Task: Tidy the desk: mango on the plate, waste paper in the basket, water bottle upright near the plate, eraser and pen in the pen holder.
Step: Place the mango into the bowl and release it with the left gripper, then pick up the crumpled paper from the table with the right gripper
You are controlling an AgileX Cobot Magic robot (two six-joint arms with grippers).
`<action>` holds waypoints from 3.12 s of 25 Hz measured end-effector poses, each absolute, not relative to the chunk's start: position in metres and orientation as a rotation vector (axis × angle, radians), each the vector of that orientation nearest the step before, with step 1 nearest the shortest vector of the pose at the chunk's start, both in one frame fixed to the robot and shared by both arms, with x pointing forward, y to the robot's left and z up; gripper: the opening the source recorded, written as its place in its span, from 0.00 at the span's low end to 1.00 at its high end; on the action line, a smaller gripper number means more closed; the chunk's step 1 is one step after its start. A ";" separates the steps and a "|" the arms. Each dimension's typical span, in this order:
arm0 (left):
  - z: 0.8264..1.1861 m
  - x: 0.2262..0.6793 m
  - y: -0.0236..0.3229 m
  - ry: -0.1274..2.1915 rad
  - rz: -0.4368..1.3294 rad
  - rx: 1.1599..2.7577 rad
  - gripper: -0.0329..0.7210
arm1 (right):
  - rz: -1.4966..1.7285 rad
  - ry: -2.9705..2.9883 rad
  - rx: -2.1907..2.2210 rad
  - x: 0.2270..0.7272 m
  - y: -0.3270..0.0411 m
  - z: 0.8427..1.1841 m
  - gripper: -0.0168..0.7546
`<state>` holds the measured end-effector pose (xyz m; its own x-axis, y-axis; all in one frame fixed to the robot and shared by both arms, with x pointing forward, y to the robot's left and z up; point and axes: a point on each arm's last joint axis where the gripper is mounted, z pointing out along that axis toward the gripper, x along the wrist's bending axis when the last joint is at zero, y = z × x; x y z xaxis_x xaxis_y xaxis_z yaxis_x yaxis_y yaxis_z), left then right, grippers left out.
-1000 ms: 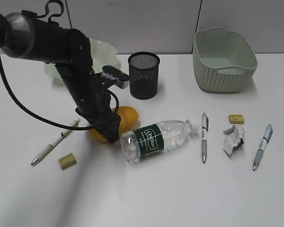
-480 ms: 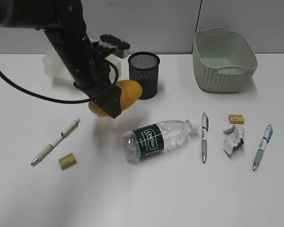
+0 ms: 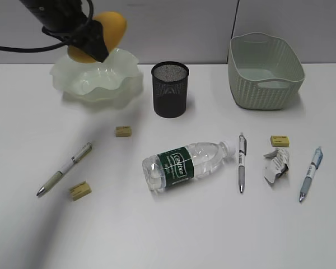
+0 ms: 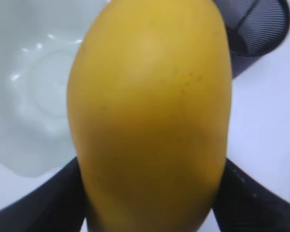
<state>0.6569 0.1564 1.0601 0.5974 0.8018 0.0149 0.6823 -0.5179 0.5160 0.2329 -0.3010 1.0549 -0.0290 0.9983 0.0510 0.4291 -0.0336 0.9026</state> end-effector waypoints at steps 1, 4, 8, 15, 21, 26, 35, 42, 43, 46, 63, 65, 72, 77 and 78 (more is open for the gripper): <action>1.061 0.661 0.164 1.199 0.370 2.342 0.77 | 1.029 1.540 1.545 0.233 -0.301 1.055 0.59; 1.058 0.674 0.186 1.260 0.423 2.264 0.77 | 1.029 1.540 1.545 0.233 -0.301 1.055 0.59; 1.038 0.693 0.199 1.321 0.447 2.196 0.77 | 1.029 1.540 1.545 0.233 -0.301 1.055 0.59; 0.983 0.721 0.195 1.382 0.445 2.084 0.77 | 1.029 1.540 1.545 0.233 -0.301 1.055 0.59; 0.946 0.738 0.192 1.438 0.466 1.969 0.77 | 1.029 1.540 1.545 0.233 -0.301 1.055 0.59; 0.924 0.741 0.192 1.468 0.445 1.972 0.82 | 1.029 1.540 1.545 0.233 -0.301 1.055 0.59; 0.925 0.743 0.192 1.474 0.456 1.937 0.87 | 1.029 1.540 1.545 0.233 -0.301 1.055 0.59; 0.970 0.730 0.190 1.432 0.422 1.951 0.87 | 1.029 1.540 1.545 0.233 -0.301 1.055 0.59; 0.980 0.726 0.190 1.423 0.404 1.962 0.86 | 1.029 1.540 1.545 0.233 -0.301 1.055 0.59; 1.006 0.709 0.189 1.403 0.313 2.025 0.81 | 1.029 1.540 1.545 0.233 -0.301 1.055 0.59; 1.084 0.627 0.208 1.624 0.071 2.219 0.70 | 1.029 1.540 1.545 0.233 -0.301 1.055 0.59; 1.097 0.615 0.210 1.614 0.094 2.203 0.70 | 1.029 1.540 1.545 0.233 -0.301 1.055 0.59; 1.126 0.549 0.223 1.595 0.127 2.182 0.70 | 1.029 1.540 1.545 0.233 -0.301 1.055 0.59; 1.124 0.491 0.234 1.602 0.118 2.188 0.70 | 1.029 1.540 1.545 0.233 -0.301 1.055 0.59; 1.124 0.479 0.236 1.601 0.119 2.187 0.70 | 1.029 1.540 1.545 0.233 -0.301 1.055 0.59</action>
<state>0.4787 0.2359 1.1238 0.3314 0.9266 -0.1775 0.8902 -0.2447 0.3843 0.2329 -0.3010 1.0549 -0.0290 0.9983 0.0510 0.4291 -0.0336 0.9026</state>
